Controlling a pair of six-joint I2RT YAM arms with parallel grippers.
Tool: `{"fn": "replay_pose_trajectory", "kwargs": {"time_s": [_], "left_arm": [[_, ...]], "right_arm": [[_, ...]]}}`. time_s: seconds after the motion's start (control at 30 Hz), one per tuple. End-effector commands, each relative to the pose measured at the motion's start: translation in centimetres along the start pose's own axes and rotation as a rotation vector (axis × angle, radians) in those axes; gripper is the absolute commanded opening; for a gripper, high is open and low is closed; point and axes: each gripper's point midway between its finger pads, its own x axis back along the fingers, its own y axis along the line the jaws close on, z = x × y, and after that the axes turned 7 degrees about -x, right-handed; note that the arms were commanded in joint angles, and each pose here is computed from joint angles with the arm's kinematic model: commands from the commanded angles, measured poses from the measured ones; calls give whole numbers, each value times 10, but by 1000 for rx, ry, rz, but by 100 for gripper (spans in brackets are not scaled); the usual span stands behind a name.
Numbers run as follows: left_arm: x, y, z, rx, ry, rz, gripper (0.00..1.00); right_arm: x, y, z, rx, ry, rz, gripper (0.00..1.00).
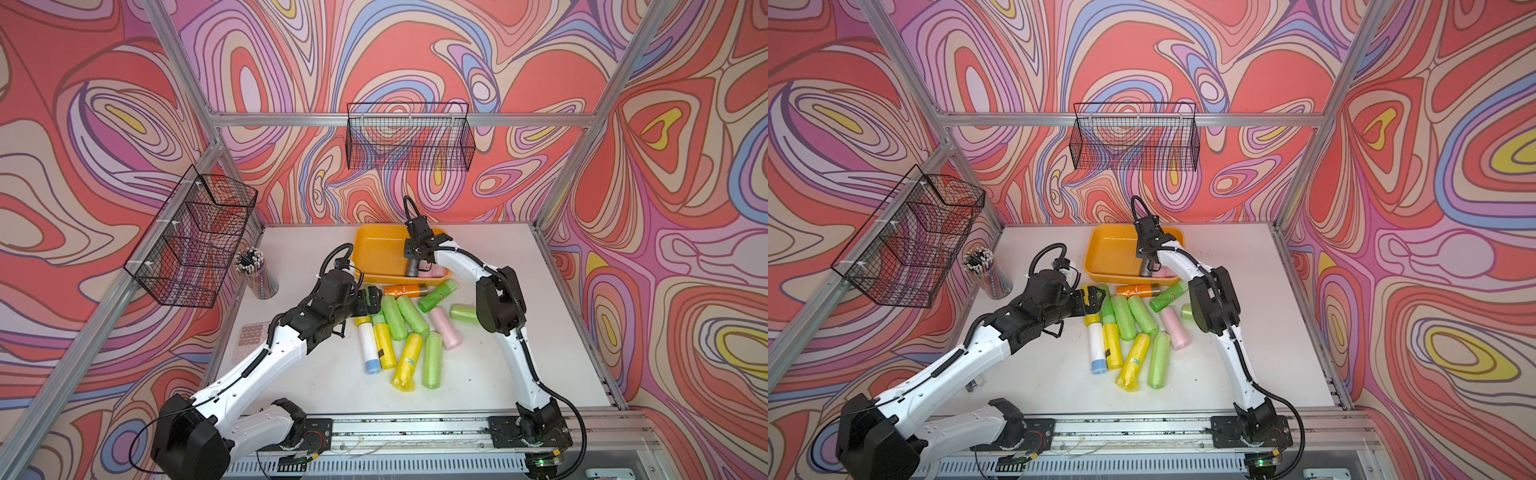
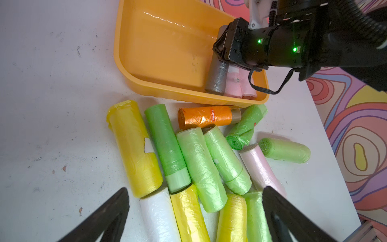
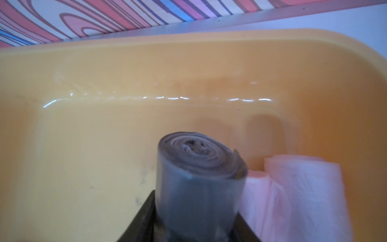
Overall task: Put the roll of trash bags into the storage box
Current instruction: Place the roll of trash bags in the storage box.
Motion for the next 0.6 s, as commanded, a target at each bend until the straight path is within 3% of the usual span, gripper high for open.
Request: {"fn": "replay_pose_trajectory", "kwargs": {"time_s": [0.0, 0.13, 0.33, 0.57], "left_arm": [[5, 2, -10, -26, -13, -28, 100], [9, 5, -11, -38, -23, -47, 100], [18, 9, -15, -48, -16, -83, 100], [25, -12, -3, -10, 106, 27, 100]], "right_arm": [[4, -6, -6, 5, -5, 26, 60], [23, 3, -21, -17, -31, -12, 77], [64, 17, -45, -62, -69, -89, 80], [124, 3, -37, -100, -72, -140, 90]]}}
